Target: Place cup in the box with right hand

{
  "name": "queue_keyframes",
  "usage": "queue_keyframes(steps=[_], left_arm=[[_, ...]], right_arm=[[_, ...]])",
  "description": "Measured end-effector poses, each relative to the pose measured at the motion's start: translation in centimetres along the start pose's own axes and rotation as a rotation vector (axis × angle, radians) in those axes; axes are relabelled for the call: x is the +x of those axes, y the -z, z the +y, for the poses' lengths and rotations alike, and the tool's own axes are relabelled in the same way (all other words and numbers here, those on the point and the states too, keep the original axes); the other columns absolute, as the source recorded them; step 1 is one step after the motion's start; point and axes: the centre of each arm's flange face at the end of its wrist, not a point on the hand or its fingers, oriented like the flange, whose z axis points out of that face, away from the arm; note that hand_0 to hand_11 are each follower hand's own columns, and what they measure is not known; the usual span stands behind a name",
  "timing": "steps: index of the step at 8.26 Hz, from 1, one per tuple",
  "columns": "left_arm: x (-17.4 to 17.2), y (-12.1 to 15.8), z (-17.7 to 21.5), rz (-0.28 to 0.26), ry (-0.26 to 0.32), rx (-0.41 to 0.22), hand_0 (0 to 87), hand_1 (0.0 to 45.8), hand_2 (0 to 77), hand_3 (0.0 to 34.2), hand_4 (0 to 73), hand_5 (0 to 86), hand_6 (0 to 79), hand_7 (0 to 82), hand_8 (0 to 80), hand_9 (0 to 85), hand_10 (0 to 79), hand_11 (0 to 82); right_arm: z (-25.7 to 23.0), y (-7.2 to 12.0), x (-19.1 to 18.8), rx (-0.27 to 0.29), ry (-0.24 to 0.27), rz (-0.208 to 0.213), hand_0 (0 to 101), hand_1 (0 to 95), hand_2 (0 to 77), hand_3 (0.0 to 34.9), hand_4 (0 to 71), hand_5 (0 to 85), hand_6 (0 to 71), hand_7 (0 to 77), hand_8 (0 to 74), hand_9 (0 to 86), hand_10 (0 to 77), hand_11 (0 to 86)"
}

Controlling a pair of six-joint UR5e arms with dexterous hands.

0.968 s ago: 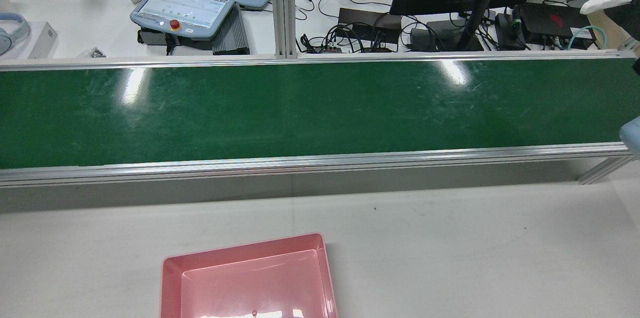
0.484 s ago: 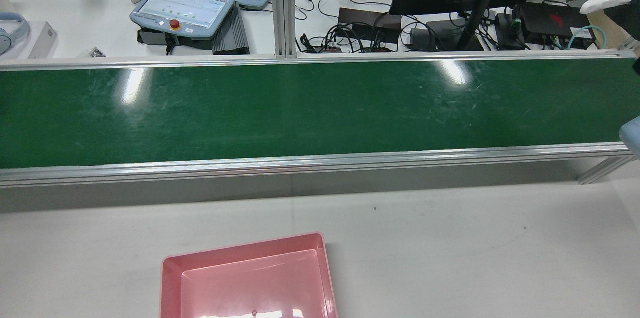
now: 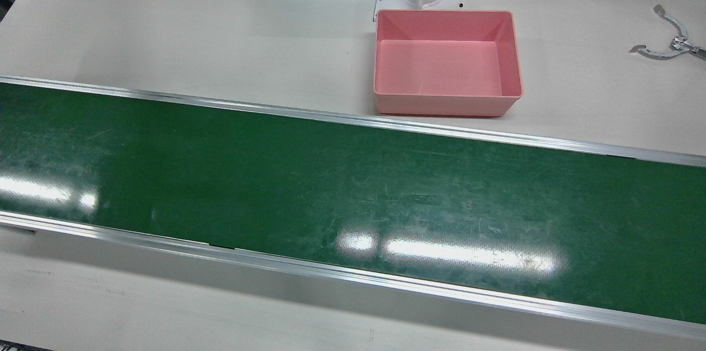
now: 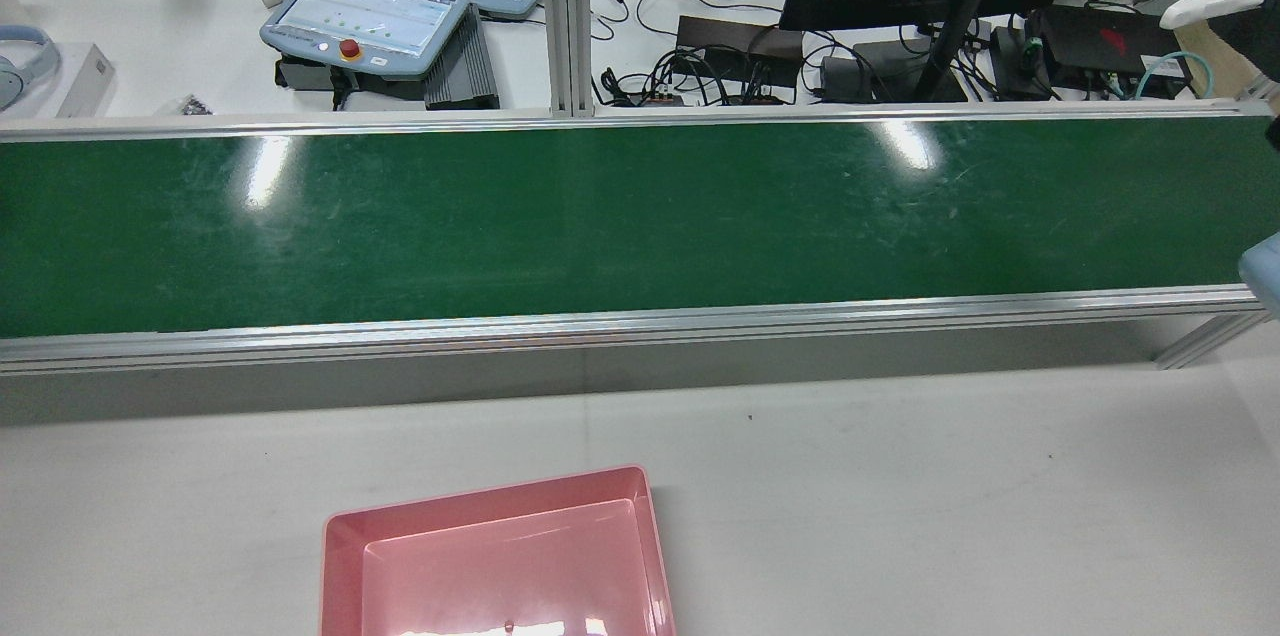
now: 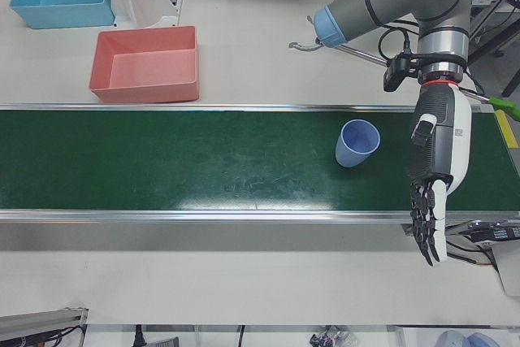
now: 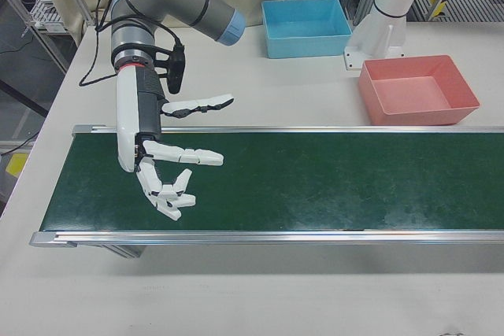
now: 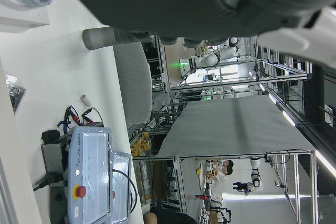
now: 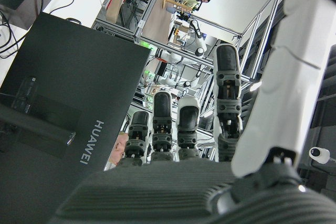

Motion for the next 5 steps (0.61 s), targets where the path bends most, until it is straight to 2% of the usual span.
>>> queue_keyframes(steps=[5], left_arm=[[-0.01,0.01,0.02,0.0,0.0,0.0,0.0,0.5,0.5,0.0,0.0,0.0,0.0,0.0,0.0,0.0,0.0,0.0]], right_arm=[[-0.48,-0.14,0.2,0.01,0.001,0.004,56,10.4,0.5,0.0,49.1,6.0,20.2,69.8,17.5,38.2,13.6,20.7]])
